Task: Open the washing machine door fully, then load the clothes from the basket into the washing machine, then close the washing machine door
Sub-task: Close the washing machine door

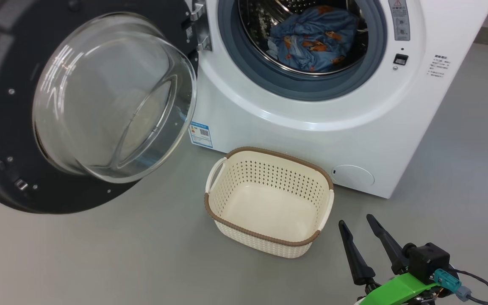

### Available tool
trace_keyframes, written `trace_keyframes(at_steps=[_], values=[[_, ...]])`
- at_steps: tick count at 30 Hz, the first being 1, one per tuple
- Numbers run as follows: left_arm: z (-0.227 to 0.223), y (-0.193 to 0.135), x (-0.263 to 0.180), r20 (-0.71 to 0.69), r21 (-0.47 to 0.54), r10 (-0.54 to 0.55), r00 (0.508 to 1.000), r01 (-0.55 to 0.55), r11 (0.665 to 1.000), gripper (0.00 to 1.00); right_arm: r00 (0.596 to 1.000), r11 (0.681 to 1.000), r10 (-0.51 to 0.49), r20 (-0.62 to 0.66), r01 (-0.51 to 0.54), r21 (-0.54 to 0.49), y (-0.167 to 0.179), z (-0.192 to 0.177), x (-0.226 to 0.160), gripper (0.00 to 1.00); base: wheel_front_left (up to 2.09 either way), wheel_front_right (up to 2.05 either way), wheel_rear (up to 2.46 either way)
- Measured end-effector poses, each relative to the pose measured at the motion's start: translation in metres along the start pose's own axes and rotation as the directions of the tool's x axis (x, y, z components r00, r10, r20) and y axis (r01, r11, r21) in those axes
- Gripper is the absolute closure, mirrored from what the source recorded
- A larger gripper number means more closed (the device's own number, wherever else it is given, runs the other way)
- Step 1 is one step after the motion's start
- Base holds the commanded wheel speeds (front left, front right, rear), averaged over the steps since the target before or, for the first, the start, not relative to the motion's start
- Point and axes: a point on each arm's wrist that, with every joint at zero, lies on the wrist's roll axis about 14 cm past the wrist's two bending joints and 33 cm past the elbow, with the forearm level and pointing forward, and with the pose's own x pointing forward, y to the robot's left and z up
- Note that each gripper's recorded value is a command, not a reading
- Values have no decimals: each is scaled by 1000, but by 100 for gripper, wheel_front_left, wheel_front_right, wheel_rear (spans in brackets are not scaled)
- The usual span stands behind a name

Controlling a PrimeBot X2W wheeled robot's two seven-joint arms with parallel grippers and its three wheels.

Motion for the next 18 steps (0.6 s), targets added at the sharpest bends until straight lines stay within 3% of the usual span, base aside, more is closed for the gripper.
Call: trace_keyframes(at_steps=[4, 8, 11, 18], values=[[-2, 8, 17, -50, -182, 53, 997, -61, 981, 100, 1000, 1000, -18, -3, 18, 3, -6, -1, -3, 0, 0, 0, 0], [-12, 9, 31, -123, -353, 72, 990, -112, 929, 100, 999, 999, -43, -10, 43, 7, -14, -4, -7, 0, 0, 0, 0], [-12, 11, 41, -150, -407, 82, 985, -137, 903, 100, 998, 998, -59, -11, 59, 10, -20, -5, -8, 0, 0, 0, 0], [-35, 11, 56, -233, -429, 103, 967, -197, 882, 100, 996, 996, -91, -6, 91, 6, -34, -5, -7, 0, 0, 0, 0]])
